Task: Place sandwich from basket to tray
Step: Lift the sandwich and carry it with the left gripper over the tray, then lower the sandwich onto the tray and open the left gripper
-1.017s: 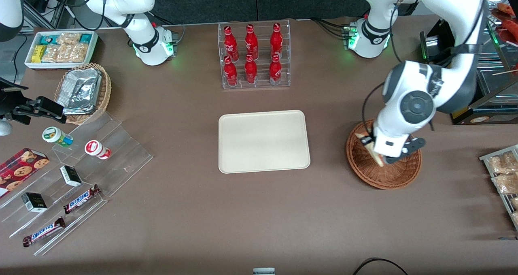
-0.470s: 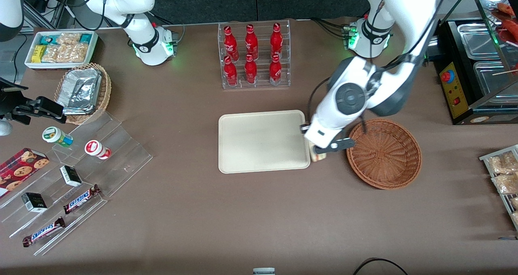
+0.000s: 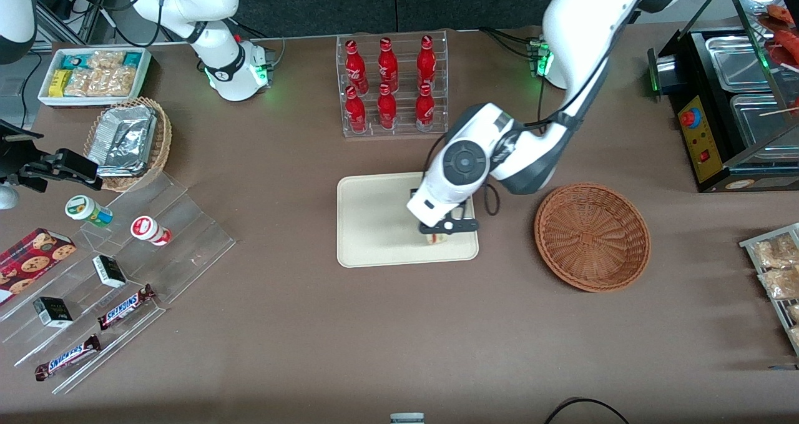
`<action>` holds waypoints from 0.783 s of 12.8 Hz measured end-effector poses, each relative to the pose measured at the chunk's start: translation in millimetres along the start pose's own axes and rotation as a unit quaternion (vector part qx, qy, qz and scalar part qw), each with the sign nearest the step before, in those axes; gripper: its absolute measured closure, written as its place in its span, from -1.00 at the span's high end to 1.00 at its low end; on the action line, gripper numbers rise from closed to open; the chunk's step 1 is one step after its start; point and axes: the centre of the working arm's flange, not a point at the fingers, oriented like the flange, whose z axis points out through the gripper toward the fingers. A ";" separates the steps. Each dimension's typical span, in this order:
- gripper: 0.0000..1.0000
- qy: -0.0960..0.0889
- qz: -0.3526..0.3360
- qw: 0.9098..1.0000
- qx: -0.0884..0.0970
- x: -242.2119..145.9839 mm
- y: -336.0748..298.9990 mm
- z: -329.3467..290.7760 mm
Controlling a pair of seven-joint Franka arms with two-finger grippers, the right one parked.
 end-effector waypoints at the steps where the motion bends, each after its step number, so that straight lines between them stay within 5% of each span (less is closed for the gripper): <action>1: -0.72 0.006 0.003 1.000 -0.009 0.6 6.7 7.3; 10: -0.72 0.029 0.021 0.999 -0.026 11.9 16.6 51.9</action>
